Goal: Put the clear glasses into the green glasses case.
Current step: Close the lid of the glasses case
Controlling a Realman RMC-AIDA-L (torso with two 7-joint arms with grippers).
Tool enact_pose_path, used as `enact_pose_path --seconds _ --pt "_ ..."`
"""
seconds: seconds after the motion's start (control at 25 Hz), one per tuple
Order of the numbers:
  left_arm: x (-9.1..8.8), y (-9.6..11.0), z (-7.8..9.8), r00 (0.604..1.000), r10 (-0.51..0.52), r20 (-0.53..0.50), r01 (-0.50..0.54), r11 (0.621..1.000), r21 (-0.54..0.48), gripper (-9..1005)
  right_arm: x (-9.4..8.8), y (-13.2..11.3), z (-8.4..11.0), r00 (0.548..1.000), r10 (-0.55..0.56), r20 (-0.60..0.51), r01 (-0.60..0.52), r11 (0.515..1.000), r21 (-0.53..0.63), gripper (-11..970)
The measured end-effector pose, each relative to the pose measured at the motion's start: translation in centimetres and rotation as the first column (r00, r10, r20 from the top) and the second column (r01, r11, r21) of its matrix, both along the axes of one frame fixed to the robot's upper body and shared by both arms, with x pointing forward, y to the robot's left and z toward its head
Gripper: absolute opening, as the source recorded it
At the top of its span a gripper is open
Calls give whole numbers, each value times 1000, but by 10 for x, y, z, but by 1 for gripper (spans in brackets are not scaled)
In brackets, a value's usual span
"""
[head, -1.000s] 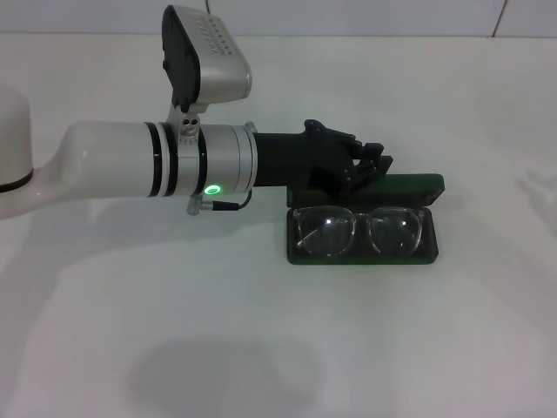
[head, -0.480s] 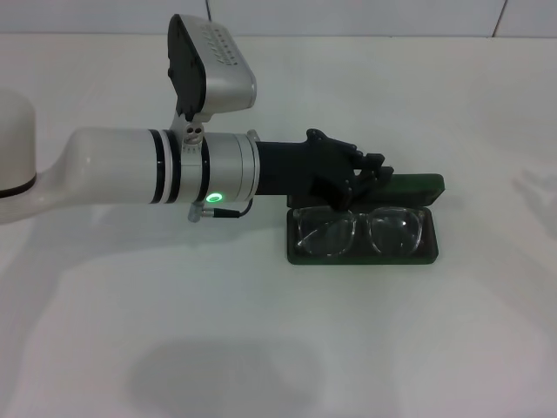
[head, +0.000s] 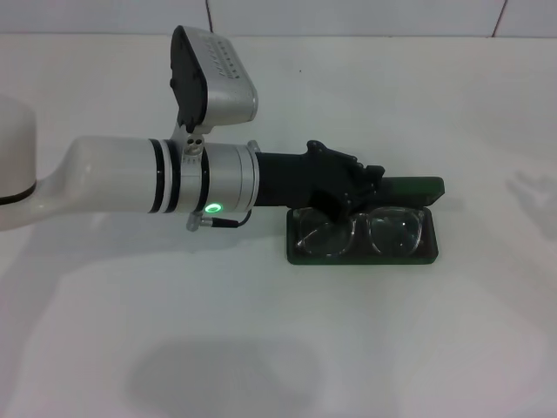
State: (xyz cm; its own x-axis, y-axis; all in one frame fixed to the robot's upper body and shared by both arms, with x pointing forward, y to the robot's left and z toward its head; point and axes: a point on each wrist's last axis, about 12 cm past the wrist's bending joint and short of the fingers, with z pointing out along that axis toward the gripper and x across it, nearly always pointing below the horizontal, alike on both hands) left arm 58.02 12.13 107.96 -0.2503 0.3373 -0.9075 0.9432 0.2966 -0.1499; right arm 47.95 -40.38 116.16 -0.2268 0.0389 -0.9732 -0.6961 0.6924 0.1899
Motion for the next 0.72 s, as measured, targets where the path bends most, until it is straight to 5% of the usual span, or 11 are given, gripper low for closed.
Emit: enact_pose_path --seconds 0.72 --pt "-4 -2 1 1000 -24 5 24 1000 -6 178 0 0 -2 1000 -1 -4 1 1000 8 175"
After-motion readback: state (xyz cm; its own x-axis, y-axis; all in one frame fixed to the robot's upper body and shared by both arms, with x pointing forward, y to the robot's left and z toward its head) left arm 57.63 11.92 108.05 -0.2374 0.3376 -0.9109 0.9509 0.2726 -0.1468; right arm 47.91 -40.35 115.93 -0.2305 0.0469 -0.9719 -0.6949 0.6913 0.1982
